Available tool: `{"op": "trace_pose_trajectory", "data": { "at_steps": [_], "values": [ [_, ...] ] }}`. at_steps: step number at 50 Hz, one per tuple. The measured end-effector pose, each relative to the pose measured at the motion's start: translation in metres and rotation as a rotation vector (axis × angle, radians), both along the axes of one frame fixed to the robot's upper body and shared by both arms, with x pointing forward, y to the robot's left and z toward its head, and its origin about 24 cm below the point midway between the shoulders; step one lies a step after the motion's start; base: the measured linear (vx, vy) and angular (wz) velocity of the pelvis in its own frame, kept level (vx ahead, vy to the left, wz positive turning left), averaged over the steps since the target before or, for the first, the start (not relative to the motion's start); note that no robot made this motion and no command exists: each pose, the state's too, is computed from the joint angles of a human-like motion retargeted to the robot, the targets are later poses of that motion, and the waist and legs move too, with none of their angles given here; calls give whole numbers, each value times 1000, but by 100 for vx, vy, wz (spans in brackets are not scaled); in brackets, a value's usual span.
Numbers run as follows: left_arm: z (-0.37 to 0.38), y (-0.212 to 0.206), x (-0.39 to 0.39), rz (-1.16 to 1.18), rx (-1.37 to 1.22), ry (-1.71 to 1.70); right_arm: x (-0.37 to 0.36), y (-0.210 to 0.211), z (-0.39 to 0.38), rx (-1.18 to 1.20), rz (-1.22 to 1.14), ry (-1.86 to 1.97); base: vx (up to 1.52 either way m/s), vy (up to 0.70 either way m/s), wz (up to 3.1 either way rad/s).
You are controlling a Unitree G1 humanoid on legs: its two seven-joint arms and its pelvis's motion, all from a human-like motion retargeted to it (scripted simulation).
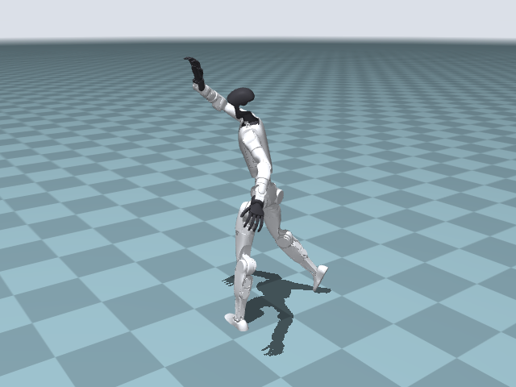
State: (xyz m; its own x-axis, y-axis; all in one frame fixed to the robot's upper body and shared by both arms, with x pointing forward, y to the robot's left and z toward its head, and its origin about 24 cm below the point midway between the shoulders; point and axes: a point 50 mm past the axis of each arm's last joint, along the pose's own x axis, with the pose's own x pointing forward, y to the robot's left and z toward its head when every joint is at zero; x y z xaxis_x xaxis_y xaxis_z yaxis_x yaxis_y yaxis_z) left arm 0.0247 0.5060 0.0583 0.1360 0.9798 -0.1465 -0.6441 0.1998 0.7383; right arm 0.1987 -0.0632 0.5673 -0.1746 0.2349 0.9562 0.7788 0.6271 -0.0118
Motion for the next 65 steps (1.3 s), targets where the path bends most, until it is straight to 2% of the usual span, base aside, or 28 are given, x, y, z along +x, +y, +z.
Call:
{"op": "trace_pose_trajectory", "data": {
  "at_steps": [5,8,11,17,20,24,27,31,34,38,42,48,52,55,60,65],
  "values": [
    [-42,-17,-1,210,-116,-93,11,5,-34,-157,-26,30,-26,5,-88],
    [-64,-35,22,189,-147,-77,25,2,-69,-256,-53,62,-27,6,-109],
    [-85,-64,60,18,-164,-26,38,0,-110,-367,-71,109,-22,2,-110],
    [-88,-142,170,-498,-46,20,52,-12,-190,-499,-15,272,-18,-23,-146],
    [-67,-179,219,-702,96,-23,62,-26,-232,-493,21,420,-16,-38,-180],
    [-16,-200,267,-834,335,-109,85,-64,-298,-374,-56,652,-12,-42,-173],
    [23,-197,286,-876,509,-119,98,-115,-361,-273,-262,830,-3,-39,-155],
    [87,-171,303,-823,732,-98,102,-209,-426,-176,-736,1064,-4,-35,-155],
    [120,-144,302,-772,863,7,75,-286,-457,-63,-1063,1222,5,-26,-154],
    [142,-111,288,-691,897,105,9,-375,-467,132,-1441,1349,9,-16,-150],
    [148,-83,268,-600,865,152,-58,-434,-427,293,-1755,1244,11,3,-114],
    [162,-46,232,-466,887,253,-112,-463,-322,309,-2055,883,20,19,-113],
    [177,-29,209,-392,931,311,-130,-462,-272,300,-2158,697,14,14,-59],
    [186,-25,202,-361,973,318,-147,-463,-252,376,-2195,610,-7,9,13],
    [207,-43,221,-373,1056,177,-194,-475,-264,729,-2188,603,-29,3,86],
    [243,-96,257,-587,1074,-107,-241,-481,-356,1255,-2047,712,-28,4,146]
  ]
}}
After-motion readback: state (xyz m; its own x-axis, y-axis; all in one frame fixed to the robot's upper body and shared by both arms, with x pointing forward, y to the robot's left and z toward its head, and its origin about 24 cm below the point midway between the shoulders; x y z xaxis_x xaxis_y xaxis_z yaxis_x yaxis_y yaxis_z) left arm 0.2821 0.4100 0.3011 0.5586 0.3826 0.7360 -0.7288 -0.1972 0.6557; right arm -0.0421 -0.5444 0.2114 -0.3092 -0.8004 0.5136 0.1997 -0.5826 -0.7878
